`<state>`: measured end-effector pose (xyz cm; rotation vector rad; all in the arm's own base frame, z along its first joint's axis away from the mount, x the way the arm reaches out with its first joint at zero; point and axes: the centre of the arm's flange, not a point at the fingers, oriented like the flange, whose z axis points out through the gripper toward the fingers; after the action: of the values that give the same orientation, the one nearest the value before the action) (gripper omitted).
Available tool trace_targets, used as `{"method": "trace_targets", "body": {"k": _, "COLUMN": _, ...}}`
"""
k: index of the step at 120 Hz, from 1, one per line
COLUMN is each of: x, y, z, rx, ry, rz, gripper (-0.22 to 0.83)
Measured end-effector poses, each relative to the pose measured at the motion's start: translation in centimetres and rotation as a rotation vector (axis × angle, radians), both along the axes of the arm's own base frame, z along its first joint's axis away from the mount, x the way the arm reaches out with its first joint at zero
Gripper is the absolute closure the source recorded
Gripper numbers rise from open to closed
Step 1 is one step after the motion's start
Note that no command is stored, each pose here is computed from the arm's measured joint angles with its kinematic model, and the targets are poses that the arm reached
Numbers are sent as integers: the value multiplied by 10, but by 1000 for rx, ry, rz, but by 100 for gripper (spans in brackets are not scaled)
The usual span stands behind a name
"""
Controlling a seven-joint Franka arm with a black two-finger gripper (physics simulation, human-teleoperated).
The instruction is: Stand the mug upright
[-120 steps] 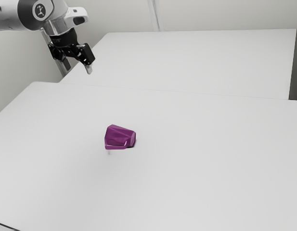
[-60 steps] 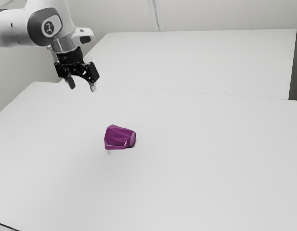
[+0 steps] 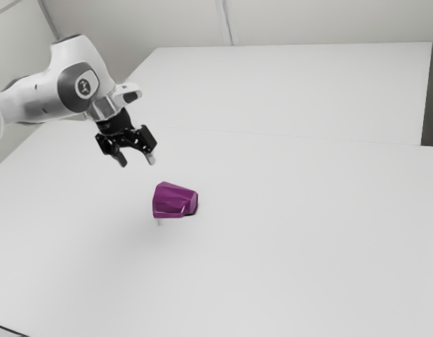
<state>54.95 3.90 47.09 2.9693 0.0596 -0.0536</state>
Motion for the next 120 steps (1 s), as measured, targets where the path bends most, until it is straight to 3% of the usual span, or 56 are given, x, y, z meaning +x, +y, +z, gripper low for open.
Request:
{"method": "trace_targets", "body": {"k": 51, "x": 4, "y": 46, "z": -63, "rx": -177, "ry": -46, "rz": -27, "gripper": 0}}
{"method": "trace_targets", "body": {"k": 89, "x": 8, "y": 70, "z": -96, "rx": -311, "ry": -118, "rz": -116, "gripper": 0}}
{"method": "trace_targets", "body": {"k": 120, "x": 12, "y": 99, "z": -131, "rx": -431, "ry": -132, "rz": -181, "gripper": 0}}
